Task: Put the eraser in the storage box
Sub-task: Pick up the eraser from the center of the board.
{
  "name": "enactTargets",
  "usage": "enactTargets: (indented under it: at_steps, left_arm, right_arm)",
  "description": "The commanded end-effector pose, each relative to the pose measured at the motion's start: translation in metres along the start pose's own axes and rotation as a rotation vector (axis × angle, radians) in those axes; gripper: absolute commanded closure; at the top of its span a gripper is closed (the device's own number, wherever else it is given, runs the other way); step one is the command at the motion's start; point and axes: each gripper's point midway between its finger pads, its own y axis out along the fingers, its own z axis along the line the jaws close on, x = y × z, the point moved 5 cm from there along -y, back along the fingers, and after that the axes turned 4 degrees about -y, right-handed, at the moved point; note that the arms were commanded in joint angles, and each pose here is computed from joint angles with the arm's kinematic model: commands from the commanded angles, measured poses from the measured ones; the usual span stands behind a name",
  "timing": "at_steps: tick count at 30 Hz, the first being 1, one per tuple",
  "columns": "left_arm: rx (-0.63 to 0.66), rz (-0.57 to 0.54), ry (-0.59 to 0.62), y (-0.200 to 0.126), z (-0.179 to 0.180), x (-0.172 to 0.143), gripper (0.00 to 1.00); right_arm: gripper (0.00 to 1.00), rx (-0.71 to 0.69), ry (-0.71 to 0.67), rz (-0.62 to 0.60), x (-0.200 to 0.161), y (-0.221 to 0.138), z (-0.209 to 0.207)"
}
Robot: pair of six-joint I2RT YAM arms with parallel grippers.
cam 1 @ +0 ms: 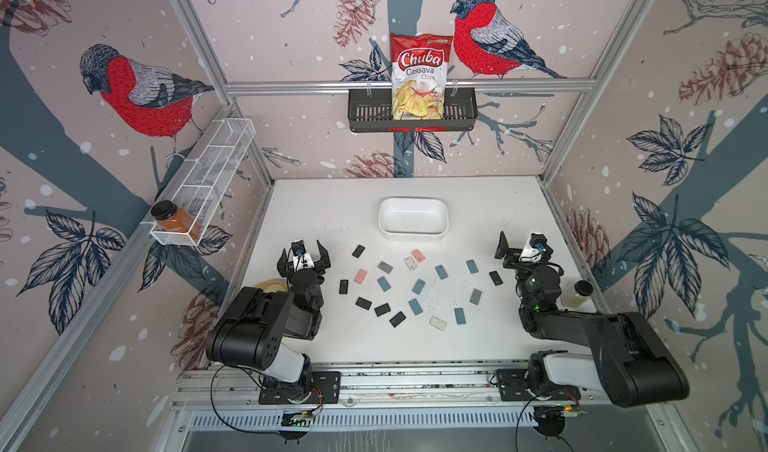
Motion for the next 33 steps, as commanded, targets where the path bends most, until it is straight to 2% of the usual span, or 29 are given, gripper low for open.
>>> enactTargets:
  at_steps: [1,3,6,11,12,14,16,18,19,23,28,33]
  left_arm:
    - [0.109,-0.122,0.025,-0.011,0.001,0.031,0.01]
    - [0.09,-0.153,0.049,-0.019,-0.008,0.043,0.01]
    - [0.03,-0.176,-0.003,-0.025,-0.018,0.059,0.01]
    - [-0.154,-0.155,-0.189,-0.03,-0.04,0.097,0.01]
    - [-0.199,-0.147,-0.232,-0.032,-0.044,0.105,0.01]
    - [-0.282,-0.158,-0.304,-0.039,-0.05,0.121,0.01]
    - [-0.316,-0.169,-0.401,-0.045,-0.049,0.132,0.01]
    - [-0.255,-0.137,-0.561,-0.046,-0.036,0.133,0.01]
    - [-0.243,-0.119,-0.595,-0.047,-0.032,0.137,0.01]
    - [-0.286,-0.033,-0.547,-0.047,-0.04,0.144,0.02]
    - [-0.304,0.041,-0.567,-0.045,-0.052,0.128,0.01]
    - [-0.279,0.258,-0.52,-0.034,-0.07,0.101,0.01]
  right_arm:
    - [0.0,-0.055,-0.071,-0.084,0.029,-0.01,0.006]
    - [0.0,-0.033,-0.002,-0.163,0.05,-0.018,0.008]
    - [0.0,-0.023,0.193,-0.205,0.068,-0.025,0.003]
    - [0.0,-0.189,0.497,-0.058,0.061,-0.023,-0.02]
    - [0.0,-0.208,0.591,-0.054,0.057,-0.026,-0.024]
    - [0.0,-0.175,0.673,-0.091,0.053,-0.033,-0.026]
    - [0.0,-0.151,0.698,-0.123,0.05,-0.041,-0.029]
    - [0.0,-0.177,0.733,-0.13,0.044,-0.045,-0.034]
    - [0.0,-0.186,0.731,-0.126,0.041,-0.045,-0.034]
    - [0.0,-0.208,0.697,-0.037,0.036,-0.035,-0.031]
    - [0.0,-0.208,0.637,0.16,0.02,-0.028,-0.021]
    - [0.0,-0.265,0.568,0.371,-0.008,-0.033,-0.017]
